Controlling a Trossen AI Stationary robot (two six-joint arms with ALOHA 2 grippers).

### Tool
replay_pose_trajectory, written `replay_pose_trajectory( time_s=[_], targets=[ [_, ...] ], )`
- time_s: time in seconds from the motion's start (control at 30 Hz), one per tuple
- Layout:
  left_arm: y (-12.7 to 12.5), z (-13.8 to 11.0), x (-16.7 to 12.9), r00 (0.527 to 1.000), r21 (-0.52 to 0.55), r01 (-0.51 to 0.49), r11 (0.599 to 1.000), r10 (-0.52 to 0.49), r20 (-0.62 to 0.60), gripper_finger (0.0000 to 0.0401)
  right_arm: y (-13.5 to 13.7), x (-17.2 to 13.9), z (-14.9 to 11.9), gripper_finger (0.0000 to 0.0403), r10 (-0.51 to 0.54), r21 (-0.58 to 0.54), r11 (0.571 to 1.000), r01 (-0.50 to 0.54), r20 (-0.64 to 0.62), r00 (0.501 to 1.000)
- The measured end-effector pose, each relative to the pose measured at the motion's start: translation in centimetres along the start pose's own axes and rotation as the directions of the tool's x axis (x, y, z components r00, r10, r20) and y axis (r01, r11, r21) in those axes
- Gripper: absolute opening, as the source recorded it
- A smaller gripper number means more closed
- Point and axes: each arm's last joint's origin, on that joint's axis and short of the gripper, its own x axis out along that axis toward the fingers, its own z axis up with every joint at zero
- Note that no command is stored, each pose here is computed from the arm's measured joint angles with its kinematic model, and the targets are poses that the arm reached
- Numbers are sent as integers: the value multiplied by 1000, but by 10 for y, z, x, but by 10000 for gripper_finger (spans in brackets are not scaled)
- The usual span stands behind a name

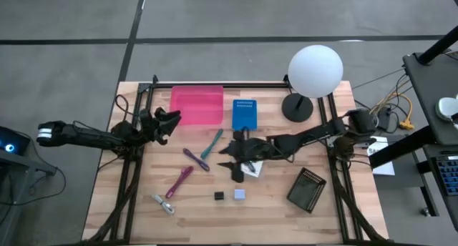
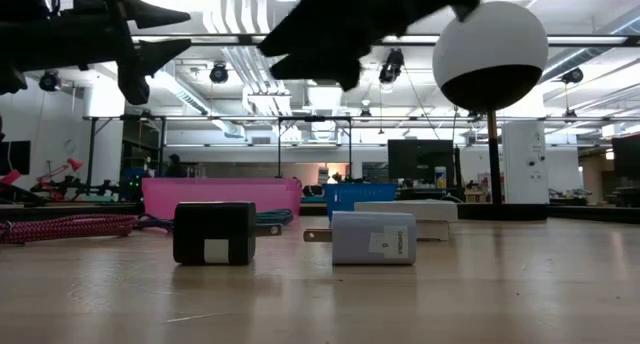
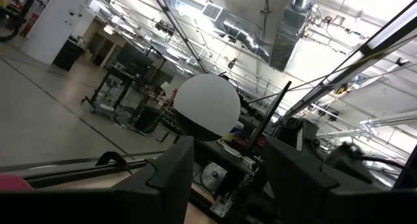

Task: Pick and place items into bin
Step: Put the top white card reader box into the black bin

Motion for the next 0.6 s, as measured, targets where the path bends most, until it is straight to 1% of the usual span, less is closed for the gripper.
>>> replay_pose_trajectory(
  time_s=[0.07,0.17,0.27,0.37,0.43,0.5,0.6],
  targets=[
    [0,1,0,1000,-4,3,1000,-3,8,169,-2,8,7,201,-31,11,999,32,-95,995],
    [-1,2,-1,1000,-8,11,1000,-10,14,169,-8,13,10,201,-81,44,994,97,-274,958],
    [-1,3,-2,1000,-9,13,1000,-13,19,169,-9,12,6,201,-103,-6,994,109,-388,916],
    [-1,4,-2,1000,-11,15,1000,-15,23,169,-2,7,0,201,-86,-35,996,79,-462,883],
    [-1,4,-2,1000,-10,15,1000,-14,22,169,3,5,-4,201,-38,-22,999,31,-504,863],
    [-1,4,-2,1000,-10,15,1000,-15,22,169,7,2,-9,201,5,-8,1000,-11,-555,832],
    [-1,3,-2,1000,-8,13,1000,-13,18,169,14,2,-19,201,7,-27,999,-29,-606,795]
  ],
)
